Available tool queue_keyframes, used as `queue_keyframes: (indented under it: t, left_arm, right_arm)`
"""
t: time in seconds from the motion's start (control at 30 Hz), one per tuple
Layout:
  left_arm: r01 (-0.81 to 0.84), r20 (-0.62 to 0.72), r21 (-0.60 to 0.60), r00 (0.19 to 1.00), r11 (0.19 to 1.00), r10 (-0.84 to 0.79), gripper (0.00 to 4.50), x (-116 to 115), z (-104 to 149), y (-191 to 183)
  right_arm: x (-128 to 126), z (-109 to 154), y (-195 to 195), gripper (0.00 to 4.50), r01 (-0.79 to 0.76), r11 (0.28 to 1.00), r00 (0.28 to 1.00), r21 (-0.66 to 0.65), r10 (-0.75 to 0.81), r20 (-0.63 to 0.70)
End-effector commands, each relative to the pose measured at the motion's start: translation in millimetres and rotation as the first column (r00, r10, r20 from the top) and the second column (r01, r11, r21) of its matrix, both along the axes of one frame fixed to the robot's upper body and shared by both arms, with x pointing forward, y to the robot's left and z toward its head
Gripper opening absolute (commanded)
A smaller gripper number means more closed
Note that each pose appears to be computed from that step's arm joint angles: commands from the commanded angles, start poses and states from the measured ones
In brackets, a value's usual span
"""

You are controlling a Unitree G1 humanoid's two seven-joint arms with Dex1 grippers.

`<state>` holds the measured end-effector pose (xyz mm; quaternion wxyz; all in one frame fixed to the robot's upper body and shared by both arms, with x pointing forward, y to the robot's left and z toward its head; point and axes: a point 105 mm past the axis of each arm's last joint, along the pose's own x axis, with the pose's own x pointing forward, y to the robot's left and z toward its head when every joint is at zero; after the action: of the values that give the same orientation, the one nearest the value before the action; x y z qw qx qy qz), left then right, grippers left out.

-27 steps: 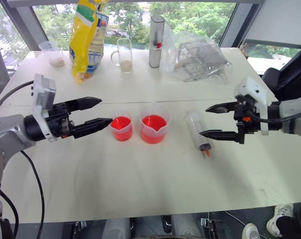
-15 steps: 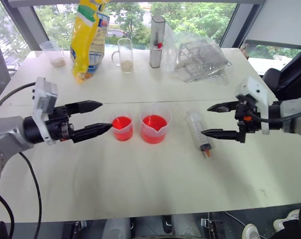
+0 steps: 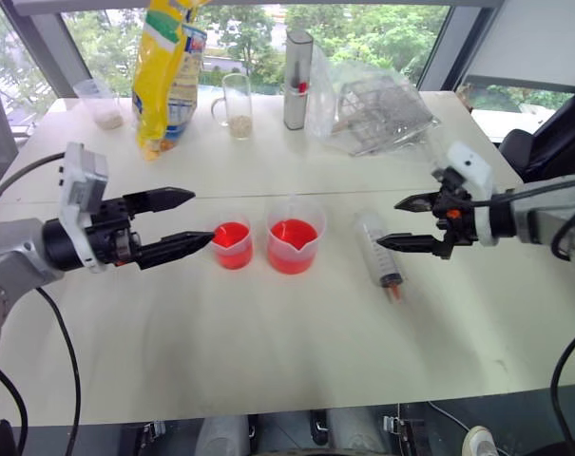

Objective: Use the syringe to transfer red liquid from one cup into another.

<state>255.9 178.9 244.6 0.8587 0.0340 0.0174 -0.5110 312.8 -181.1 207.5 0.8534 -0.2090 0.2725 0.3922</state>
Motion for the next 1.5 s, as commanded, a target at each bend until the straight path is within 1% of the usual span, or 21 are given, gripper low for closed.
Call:
queue_keyframes:
  t: [0.03,0.17,0.23,0.33,0.53,0.73,1.03,1.13,1.2,1.27,1.3,1.43,1.5]
  left_arm:
    - [0.005,0.054,-0.003,0.999,1.0,-0.005,4.5,2.5,8.5,-2.4]
    - [0.009,0.064,-0.013,0.998,1.0,-0.008,4.5,5.1,9.2,-5.2]
    - [0.01,0.066,-0.017,0.998,1.0,-0.009,4.5,5.3,8.2,-6.7]
    - [0.007,0.068,-0.026,0.998,1.0,-0.005,4.5,4.1,7.2,-8.0]
    - [-0.008,0.071,-0.019,0.997,1.0,0.01,4.5,2.1,4.4,-9.6]
    - [-0.017,0.077,-0.025,0.997,1.0,0.019,4.5,-0.6,4.7,-11.4]
    - [-0.031,0.082,-0.03,0.996,0.999,0.034,4.5,-0.5,5.0,-12.0]
    - [-0.032,0.085,-0.028,0.996,0.999,0.035,4.5,-0.4,5.9,-11.6]
    - [-0.032,0.088,-0.027,0.996,0.999,0.034,4.5,0.1,6.8,-11.0]
    - [-0.03,0.09,-0.028,0.995,0.999,0.032,4.5,1.2,7.6,-10.6]
    - [-0.028,0.09,-0.027,0.995,0.999,0.031,4.5,1.7,7.9,-10.5]
    - [-0.018,0.095,-0.026,0.995,1.0,0.02,4.5,5.4,10.2,-10.1]
    - [-0.01,0.098,-0.025,0.995,1.0,0.012,4.5,7.0,11.9,-9.9]
  right_arm:
    - [8.9,-8.0,-0.3,4.36,0.088,0.995,0.991,-0.051,-0.093,-0.097]
    - [25.1,-18.6,0.2,4.36,0.217,0.973,0.956,-0.076,-0.228,-0.183]
    - [32.7,-24.5,-2.3,4.36,0.291,0.952,0.925,-0.096,-0.306,-0.226]
    - [41.3,-28.9,-1.8,4.36,0.345,0.931,0.896,-0.122,-0.365,-0.252]
    - [46.5,-41.4,5.5,4.36,0.344,0.924,0.887,-0.169,-0.379,-0.265]
    - [48.6,-65.3,8.6,4.36,0.339,0.915,0.874,-0.218,-0.392,-0.289]
    - [48.0,-84.3,15.3,4.36,0.338,0.91,0.85,-0.24,-0.405,-0.337]
    - [47.2,-87.0,16.7,3.57,0.339,0.909,0.846,-0.242,-0.407,-0.343]
    - [45.8,-88.8,17.1,2.68,0.346,0.907,0.84,-0.241,-0.413,-0.352]
    - [44.4,-89.9,17.4,1.61,0.36,0.903,0.828,-0.233,-0.424,-0.366]
    - [44.4,-89.8,17.1,1.43,0.365,0.902,0.827,-0.231,-0.428,-0.364]
    - [42.2,-87.1,13.9,1.42,0.385,0.895,0.822,-0.227,-0.444,-0.357]
    - [43.1,-81.3,10.6,1.42,0.405,0.889,0.825,-0.214,-0.456,-0.334]
